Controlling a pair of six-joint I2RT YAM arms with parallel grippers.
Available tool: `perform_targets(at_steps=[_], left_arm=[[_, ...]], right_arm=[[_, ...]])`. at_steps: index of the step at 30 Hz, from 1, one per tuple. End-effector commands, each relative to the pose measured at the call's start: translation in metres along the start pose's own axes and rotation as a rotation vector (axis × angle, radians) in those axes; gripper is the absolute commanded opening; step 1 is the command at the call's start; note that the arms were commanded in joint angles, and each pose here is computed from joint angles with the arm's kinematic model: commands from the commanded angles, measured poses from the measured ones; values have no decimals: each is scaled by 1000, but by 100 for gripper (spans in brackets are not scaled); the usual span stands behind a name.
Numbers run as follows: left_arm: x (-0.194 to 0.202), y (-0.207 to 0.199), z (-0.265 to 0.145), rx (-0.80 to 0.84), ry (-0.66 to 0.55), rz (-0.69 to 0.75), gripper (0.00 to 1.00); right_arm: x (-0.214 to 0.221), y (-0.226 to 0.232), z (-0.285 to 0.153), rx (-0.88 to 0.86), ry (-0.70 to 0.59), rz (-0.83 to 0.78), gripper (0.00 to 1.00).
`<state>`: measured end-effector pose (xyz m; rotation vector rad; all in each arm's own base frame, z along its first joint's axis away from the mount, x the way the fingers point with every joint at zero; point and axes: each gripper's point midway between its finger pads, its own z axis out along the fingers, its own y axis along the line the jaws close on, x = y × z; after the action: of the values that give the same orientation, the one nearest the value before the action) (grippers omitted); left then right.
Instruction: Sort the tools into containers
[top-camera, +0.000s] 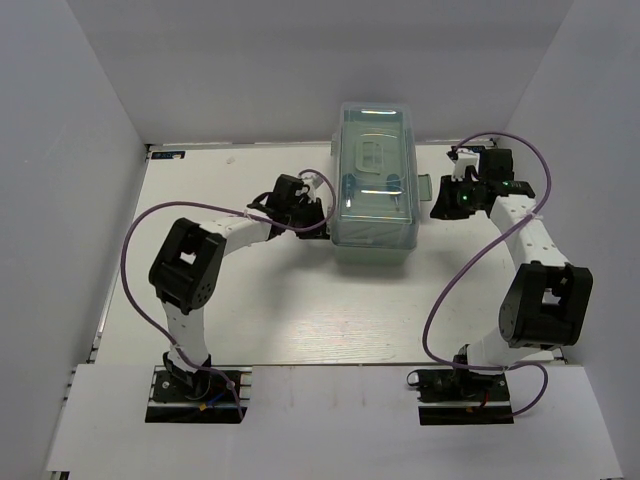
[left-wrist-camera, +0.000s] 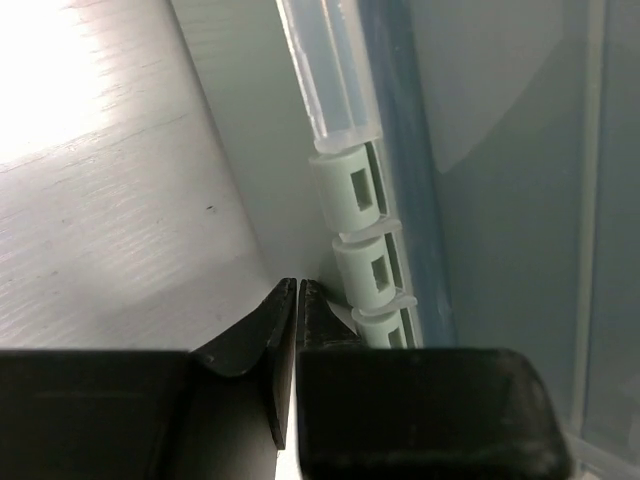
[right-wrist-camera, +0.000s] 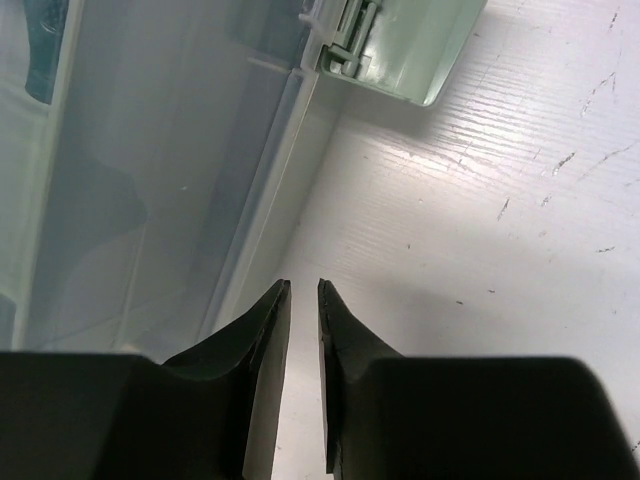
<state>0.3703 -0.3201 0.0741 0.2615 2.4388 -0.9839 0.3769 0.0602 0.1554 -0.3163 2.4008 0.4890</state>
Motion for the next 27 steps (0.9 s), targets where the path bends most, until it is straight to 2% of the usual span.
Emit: perform_targets(at_steps=[1,4,6,8,10,12,19,27], left_arm=[[-12,-43,-16,119,-42,72,16],[-9,-25,-23,2,-55,47,16],[-18,-26,-36,21,-102,40,16],[-17,-12,-44,-75,-109,10,18],[-18,-23,-49,-18,-128,29,19],[-20,-40,-47,39,-94,52,19],[10,-49,-27,176,7,19,18],[3,-67,-25,277,-12,14,16]], right_arm=[[-7,0,-9,10,-39,-18,24],[-5,-9,-13,75,-31,-29,24],[-8,-11,-19,90,-52,-37,24],[-2,-13,-21,107,-39,-43,28],[-1,-10,-25,102,-46,-47,30],[2,-9,-25,99,-40,-48,30],[9,-8,-31,110,-36,-29,30],[22,-8,-35,107,-21,-26,31]])
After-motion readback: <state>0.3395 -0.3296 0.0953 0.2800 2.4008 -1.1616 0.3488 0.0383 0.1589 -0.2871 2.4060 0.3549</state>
